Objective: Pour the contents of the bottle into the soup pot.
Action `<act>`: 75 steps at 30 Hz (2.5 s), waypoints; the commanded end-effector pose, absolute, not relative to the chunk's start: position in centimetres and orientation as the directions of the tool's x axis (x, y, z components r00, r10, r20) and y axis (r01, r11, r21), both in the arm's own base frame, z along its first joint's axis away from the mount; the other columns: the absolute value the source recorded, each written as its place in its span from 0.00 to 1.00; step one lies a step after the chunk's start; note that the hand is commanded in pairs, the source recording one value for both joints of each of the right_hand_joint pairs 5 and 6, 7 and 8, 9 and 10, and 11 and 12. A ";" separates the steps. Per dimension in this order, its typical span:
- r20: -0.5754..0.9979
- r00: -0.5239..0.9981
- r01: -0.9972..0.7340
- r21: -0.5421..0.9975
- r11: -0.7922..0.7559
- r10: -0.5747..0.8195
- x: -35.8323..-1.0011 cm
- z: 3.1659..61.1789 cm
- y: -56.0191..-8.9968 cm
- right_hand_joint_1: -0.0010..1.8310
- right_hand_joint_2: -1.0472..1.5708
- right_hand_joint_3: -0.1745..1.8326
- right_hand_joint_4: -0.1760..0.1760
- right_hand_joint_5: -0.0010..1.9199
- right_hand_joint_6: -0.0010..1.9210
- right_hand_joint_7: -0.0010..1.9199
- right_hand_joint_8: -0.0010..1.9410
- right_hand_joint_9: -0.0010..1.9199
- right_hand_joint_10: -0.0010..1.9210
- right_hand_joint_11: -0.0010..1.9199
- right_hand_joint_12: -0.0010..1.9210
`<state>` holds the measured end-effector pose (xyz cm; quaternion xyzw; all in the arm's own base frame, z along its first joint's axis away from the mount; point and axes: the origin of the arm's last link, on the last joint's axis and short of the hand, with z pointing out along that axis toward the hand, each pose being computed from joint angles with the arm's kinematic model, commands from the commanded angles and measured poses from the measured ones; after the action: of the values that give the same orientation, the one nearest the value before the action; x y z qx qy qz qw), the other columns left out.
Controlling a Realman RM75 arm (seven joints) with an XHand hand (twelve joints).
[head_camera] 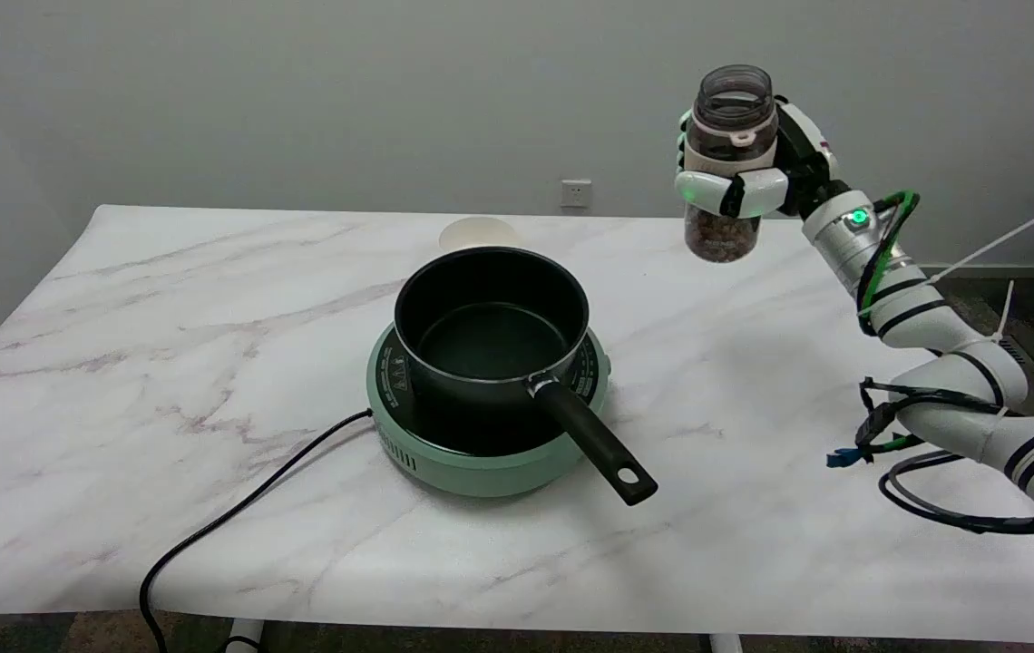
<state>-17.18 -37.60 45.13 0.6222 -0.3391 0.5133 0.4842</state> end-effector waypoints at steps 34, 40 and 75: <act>0.506 0.859 -0.450 0.820 -0.354 0.081 -10.3 35.7 -37.8 0.85 0.55 0.68 0.50 0.76 0.76 0.73 0.72 0.69 0.69 0.59 0.59; 0.505 0.862 -0.457 0.815 -0.356 0.051 -10.9 34.3 -37.6 0.85 0.54 0.70 0.50 0.76 0.76 0.73 0.72 0.68 0.68 0.58 0.58; 0.047 0.986 0.013 0.934 -0.358 0.158 -12.4 30.1 -36.6 0.85 0.50 0.75 0.50 0.76 0.75 0.72 0.71 0.68 0.67 0.58 0.58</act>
<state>-12.23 -36.92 31.04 0.8177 -0.0344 0.1300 0.5598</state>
